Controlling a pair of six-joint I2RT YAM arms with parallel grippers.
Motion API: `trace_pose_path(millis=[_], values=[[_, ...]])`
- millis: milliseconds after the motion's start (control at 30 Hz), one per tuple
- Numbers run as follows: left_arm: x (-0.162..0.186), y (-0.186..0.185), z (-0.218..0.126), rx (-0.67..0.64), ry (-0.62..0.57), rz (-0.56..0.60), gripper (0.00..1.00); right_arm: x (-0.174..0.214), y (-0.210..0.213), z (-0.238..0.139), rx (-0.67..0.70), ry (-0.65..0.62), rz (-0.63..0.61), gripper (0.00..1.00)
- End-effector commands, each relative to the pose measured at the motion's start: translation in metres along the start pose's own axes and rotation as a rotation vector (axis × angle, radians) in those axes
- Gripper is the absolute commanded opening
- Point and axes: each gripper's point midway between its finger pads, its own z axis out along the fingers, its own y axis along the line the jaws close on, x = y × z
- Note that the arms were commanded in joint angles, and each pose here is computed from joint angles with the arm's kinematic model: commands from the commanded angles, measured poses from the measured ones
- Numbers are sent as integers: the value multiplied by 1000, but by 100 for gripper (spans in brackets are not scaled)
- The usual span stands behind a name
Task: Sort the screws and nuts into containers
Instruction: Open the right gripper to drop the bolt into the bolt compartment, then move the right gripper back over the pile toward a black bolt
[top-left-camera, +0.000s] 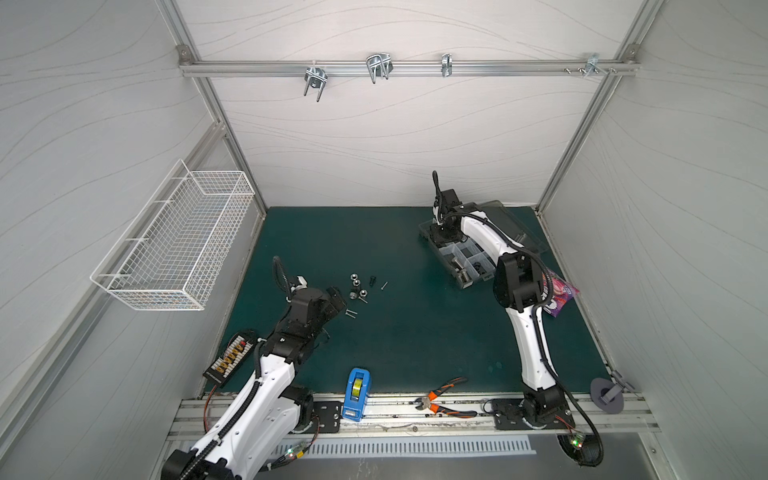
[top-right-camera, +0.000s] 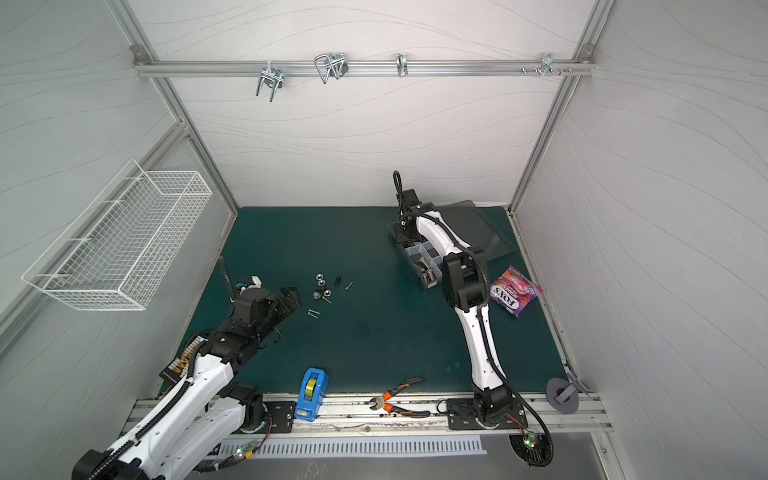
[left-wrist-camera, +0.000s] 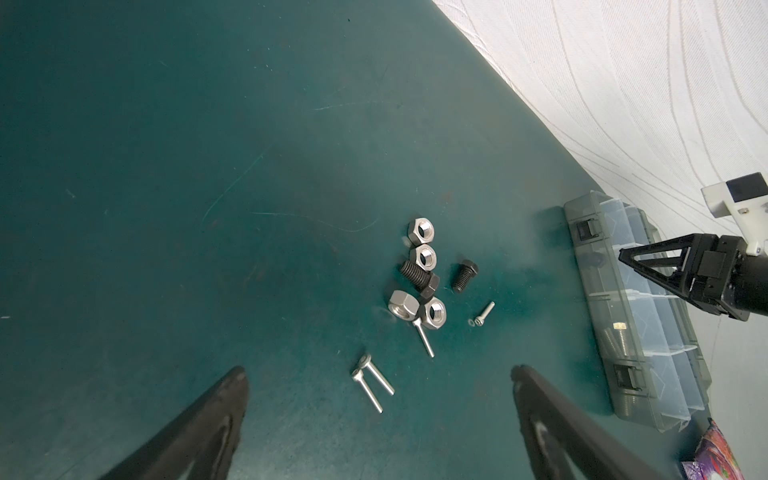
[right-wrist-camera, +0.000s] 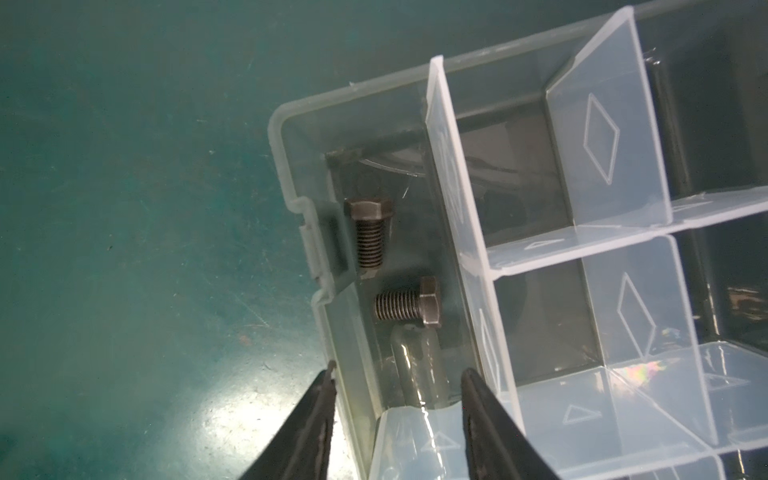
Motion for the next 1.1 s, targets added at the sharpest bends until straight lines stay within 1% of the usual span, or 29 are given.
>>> trace_pose_path(millis=[0,233,400,567,733,967,1033,1067], values=[[-6,-5,-3,17,-22,-21,100,-4,-2,-12,1,-3,-5,51],[-7,-4,-5,16,-28,-19,100,-13,7,-36,-19,-46,-11,51],[-6,-3,-4,11,-27,-20,100,-18,27,-57,-46,-90,-39,51],[-7,-1,-5,11,-35,-20,100,-14,62,-70,-73,-111,-100,51],[-6,0,-5,8,-37,-19,99,-3,102,-75,-109,-108,-163,51],[-3,3,-4,3,-30,-26,100,23,160,-64,-165,-74,-243,53],[-2,3,-4,4,-28,-26,100,31,176,-59,-178,-62,-260,56],[-2,3,-4,5,-27,-26,100,36,183,-56,-183,-55,-269,59]])
